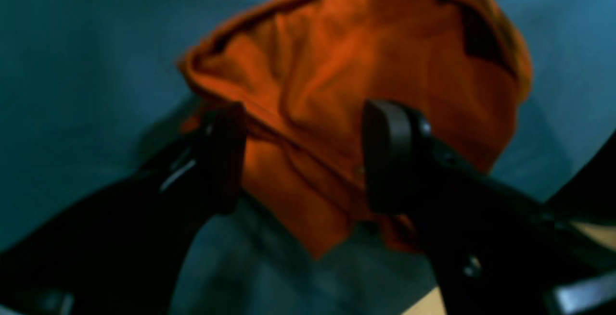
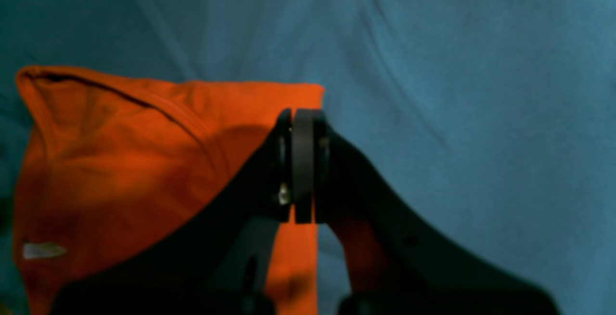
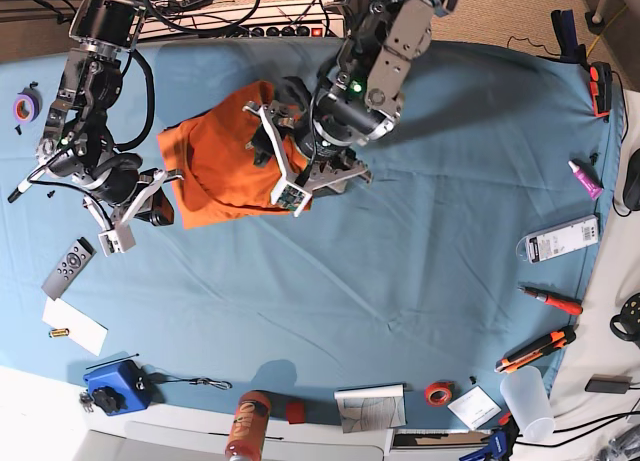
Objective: Layout the t-shirt on the table in an organized manner, then fold the t-shirt properly
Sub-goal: 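Grasp the orange bundle with the left gripper while the right gripper presses it, then drag the bundle with the left gripper toward the table center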
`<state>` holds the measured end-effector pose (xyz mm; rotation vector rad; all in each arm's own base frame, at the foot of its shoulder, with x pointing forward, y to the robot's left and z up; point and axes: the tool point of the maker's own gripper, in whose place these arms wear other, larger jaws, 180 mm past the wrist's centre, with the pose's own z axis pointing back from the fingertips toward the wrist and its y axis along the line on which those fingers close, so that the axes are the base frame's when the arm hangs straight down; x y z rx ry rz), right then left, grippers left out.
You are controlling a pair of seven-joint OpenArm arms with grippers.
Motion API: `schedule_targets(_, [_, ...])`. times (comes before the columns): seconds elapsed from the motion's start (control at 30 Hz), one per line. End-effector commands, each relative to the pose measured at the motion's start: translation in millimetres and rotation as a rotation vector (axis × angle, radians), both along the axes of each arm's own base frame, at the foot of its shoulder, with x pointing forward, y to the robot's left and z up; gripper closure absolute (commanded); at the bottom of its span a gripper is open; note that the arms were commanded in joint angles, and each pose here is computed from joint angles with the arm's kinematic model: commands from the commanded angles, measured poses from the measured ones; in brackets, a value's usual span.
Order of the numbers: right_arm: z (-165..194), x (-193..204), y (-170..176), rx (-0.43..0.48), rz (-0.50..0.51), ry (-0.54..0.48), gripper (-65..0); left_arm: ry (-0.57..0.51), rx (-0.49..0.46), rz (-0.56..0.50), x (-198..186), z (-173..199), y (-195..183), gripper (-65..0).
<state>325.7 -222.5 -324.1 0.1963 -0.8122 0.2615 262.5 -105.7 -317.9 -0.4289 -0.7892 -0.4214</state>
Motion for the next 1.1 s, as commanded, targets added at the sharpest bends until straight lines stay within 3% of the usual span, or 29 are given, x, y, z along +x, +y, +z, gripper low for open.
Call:
schedule_targets(0.0, [16.5,8.5,-4.2,-0.014,0.004,-0.055,0.0,-0.032,-0.045,0.022,5.7,14.4,-5.3,-37.8])
schedule_targets(0.17, [14.8,7.3,-5.0,-0.021,0.003,-0.044,0.0,0.037,-0.042,0.174,6.6,0.6,9.2,-37.8])
schedule_targets(0.37, [10.0,5.5,-13.0,-0.072,-0.011,-0.024,0.0,0.086,-0.065,0.228,7.6,-9.4,10.1,-37.8])
schedule_targets(0.6, [8.2,5.1,-17.3,-0.098,-0.019,-0.017,0.0,0.112,-0.085,0.223,2.1,-12.3,6.6,-37.8])
schedule_targets(0.87, [6.8,8.2,-48.7,-0.228,-0.136,-0.019,0.0,0.135,-0.069,0.219,-0.8,-21.8,5.7,-37.7])
schedule_targets(1.07, [5.0,6.5,-56.7,-0.272,-0.155,-0.007,0.0,0.181,-0.039,0.22,-6.3,-40.9,4.8,-37.7])
